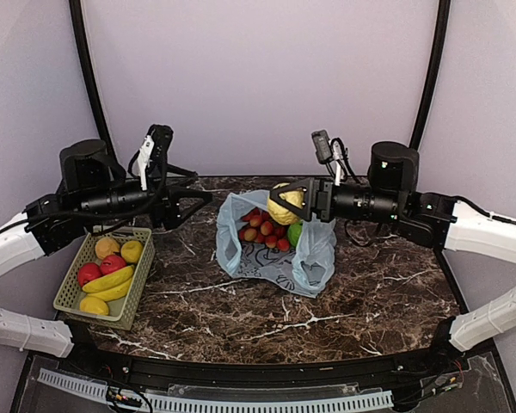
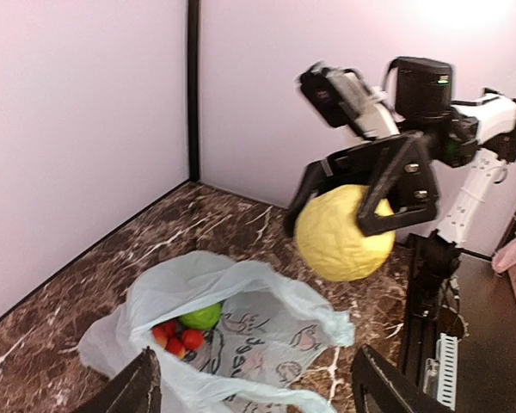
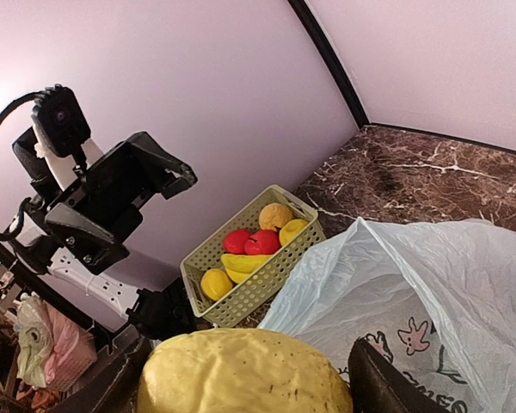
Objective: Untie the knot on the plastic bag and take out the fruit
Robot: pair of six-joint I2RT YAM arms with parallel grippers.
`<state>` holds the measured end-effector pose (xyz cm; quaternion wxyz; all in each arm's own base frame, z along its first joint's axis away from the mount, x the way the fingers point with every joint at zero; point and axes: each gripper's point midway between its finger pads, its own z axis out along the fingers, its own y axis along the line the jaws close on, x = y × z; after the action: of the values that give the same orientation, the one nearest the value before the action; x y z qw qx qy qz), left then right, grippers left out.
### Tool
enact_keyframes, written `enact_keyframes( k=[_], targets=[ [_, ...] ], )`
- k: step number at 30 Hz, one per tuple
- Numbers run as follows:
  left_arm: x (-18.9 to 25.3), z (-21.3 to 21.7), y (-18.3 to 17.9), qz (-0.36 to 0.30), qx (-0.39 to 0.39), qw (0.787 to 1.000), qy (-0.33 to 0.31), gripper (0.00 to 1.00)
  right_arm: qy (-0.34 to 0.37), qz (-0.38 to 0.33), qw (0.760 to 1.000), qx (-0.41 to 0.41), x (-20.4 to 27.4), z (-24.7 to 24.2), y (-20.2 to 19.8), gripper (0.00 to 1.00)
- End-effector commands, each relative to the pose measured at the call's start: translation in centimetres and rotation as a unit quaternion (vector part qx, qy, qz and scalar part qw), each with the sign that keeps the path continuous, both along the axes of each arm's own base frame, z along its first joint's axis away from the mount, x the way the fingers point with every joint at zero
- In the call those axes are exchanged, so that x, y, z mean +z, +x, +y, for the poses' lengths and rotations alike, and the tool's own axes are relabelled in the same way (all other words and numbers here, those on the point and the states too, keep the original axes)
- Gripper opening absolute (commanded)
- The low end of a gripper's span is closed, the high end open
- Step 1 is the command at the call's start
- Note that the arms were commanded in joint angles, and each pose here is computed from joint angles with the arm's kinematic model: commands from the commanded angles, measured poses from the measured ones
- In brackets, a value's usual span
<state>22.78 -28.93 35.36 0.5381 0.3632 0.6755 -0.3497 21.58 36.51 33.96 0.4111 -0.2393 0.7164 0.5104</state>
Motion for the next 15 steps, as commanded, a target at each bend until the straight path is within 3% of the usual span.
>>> enact_keyframes(
  k=[1, 8, 15],
  targets=[
    [0.6, -2.3, -3.6, -0.026, -0.059, 0.998, -0.017, 0.74, 0.034, 0.001, 0.998, 0.050, 2.3, 0.0, -1.9, 0.51],
    [-0.1, -6.4, -8.1, -0.079, -0.123, 0.989, -0.003, 0.77, 0.072, 0.037, 0.984, 0.156, 3.2, 1.3, -5.2, 0.50],
    [-1.2, -8.4, -8.2, -0.099, -0.125, 0.987, 0.004, 0.82, 0.050, 0.082, 0.976, 0.196, 1.9, 2.7, -6.2, 0.50]
  ],
)
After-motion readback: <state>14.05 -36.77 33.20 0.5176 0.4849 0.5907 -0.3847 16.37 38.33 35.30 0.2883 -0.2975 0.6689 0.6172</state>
